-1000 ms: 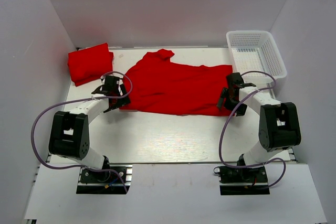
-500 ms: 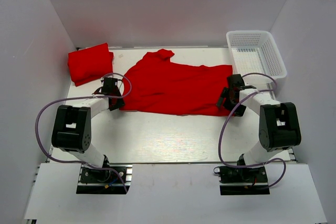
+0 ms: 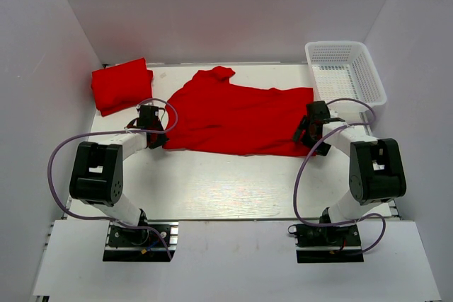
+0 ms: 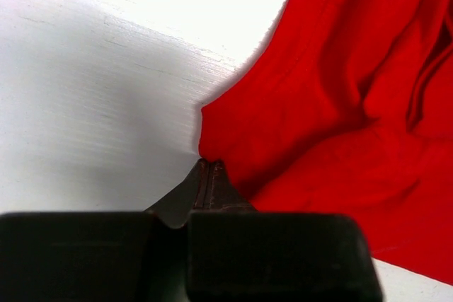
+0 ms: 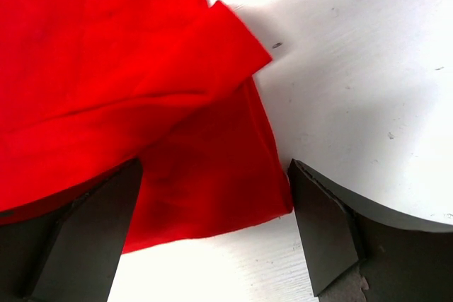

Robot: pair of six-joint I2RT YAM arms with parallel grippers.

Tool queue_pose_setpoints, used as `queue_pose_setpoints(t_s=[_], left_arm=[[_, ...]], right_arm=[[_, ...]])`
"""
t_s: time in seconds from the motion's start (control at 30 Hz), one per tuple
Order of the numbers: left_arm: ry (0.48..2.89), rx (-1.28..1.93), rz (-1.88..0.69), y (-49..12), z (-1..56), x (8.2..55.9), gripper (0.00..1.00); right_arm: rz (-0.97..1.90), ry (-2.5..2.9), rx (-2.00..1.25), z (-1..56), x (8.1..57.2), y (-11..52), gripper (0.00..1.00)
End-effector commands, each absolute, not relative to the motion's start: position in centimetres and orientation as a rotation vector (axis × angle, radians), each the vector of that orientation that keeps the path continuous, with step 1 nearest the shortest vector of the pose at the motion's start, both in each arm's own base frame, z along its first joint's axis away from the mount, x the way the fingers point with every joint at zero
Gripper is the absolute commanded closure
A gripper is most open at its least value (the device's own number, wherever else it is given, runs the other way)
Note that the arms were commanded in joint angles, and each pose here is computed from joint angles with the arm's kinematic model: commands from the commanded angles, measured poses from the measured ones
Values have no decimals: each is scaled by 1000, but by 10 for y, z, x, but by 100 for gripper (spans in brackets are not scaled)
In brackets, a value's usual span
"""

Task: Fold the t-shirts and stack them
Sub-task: Fold the flattened tshirt in 1/3 of the way

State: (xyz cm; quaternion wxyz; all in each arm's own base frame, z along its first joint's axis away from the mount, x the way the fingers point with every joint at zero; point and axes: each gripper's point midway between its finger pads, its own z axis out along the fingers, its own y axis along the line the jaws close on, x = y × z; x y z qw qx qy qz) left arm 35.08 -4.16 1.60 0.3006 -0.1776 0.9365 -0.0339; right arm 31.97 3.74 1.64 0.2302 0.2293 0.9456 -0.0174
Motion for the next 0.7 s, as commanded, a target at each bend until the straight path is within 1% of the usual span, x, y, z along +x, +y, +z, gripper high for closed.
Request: queue_pose_setpoints(t_s=[0.0,0.17,0.27,0.33,0.37,0.43,0.47,0.53,0.57,0.6,0.67], left_arm=[[2567,-503,-24,-35,2,324,100],[2529,-519,-8,-32,11,328,100],[2535,-513,-33,-35,11,327,100],[2535,-513,-33,-35,11,327,100],[2535,-513,-33,-35,11,327,100],[2535,-513,-33,-35,11,327,100],[2533,-525,-37,-36,11,328,100],[2533,-525,-37,-36,11,328,100],[2533,-525,-37,-36,11,328,100],[2530,-538,-41,-36,11,328,100],[2534,-555,-42,-36,17,322,100]], right_arm=[[-150,2655,730,-6,294,23,10],[-189,2669,758,-8,280,14,10],[-156,2682,760,-11,273,17,10],[-136,2688,761,-13,271,19,14],[-115,2686,761,-12,271,21,19],[-93,2686,763,-13,272,24,23],[-91,2676,769,-12,274,23,39],[-74,2681,759,-11,274,26,59],[-69,2684,756,-12,274,26,91],[-59,2686,760,-12,275,27,100],[-50,2695,757,-9,274,29,100]])
